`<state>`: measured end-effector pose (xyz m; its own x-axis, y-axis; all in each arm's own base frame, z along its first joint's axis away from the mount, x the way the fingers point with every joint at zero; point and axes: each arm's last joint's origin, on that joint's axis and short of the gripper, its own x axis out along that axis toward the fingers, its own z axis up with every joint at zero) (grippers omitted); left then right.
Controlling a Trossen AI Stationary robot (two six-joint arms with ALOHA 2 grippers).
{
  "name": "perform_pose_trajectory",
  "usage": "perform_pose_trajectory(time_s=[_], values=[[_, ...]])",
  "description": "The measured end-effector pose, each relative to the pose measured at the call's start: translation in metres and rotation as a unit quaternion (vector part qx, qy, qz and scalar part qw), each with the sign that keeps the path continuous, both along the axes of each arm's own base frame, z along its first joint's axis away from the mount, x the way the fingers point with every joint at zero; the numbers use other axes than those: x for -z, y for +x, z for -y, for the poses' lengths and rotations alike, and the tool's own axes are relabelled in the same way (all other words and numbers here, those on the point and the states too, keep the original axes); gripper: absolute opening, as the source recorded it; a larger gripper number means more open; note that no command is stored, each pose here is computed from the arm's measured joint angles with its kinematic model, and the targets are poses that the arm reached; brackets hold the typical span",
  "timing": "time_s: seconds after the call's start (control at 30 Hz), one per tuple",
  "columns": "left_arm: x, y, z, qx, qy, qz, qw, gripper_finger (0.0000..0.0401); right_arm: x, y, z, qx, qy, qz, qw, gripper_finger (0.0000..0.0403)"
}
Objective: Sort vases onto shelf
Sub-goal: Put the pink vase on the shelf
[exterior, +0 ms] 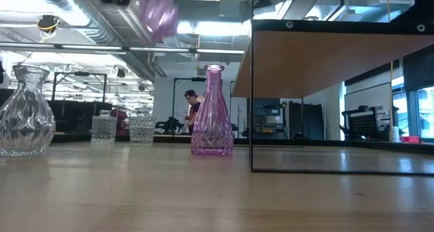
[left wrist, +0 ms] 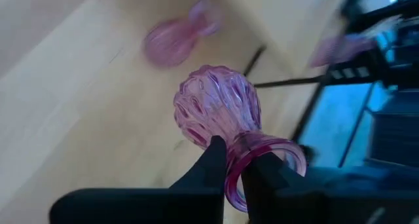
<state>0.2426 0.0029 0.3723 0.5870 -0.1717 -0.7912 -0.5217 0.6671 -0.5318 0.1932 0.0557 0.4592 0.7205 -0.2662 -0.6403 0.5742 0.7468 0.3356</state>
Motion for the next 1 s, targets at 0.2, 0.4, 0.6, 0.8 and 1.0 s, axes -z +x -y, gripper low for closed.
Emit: perform_pose_trajectory(time_s=[0.2,0.4,0.6,0.8,1.0], values=[[-0.061,0.044,0.005,0.056,0.033,0.015,0.998,0.0019,0.0,0.0,-0.001,-0.035,-0.018,-0.012,0.999,0.0184],[-0.078,0.101,0.004,0.131,0.054,0.049,0.989,0.0019,-0.011,0.01,-0.011,-0.162,-0.066,0.033,0.984,0.0184],[-0.061,0.121,0.004,0.156,0.016,0.066,0.985,0.0019,-0.01,0.032,-0.02,-0.227,-0.106,0.055,0.967,0.0184],[-0.069,0.126,0.006,0.146,0.037,0.11,0.982,0.0019,0.019,0.076,-0.031,-0.281,-0.101,-0.004,0.954,0.0221],[-0.068,0.125,0.006,0.139,0.046,0.102,0.984,0.0019,0.032,0.106,-0.026,-0.322,-0.071,0.003,0.944,0.0271]])
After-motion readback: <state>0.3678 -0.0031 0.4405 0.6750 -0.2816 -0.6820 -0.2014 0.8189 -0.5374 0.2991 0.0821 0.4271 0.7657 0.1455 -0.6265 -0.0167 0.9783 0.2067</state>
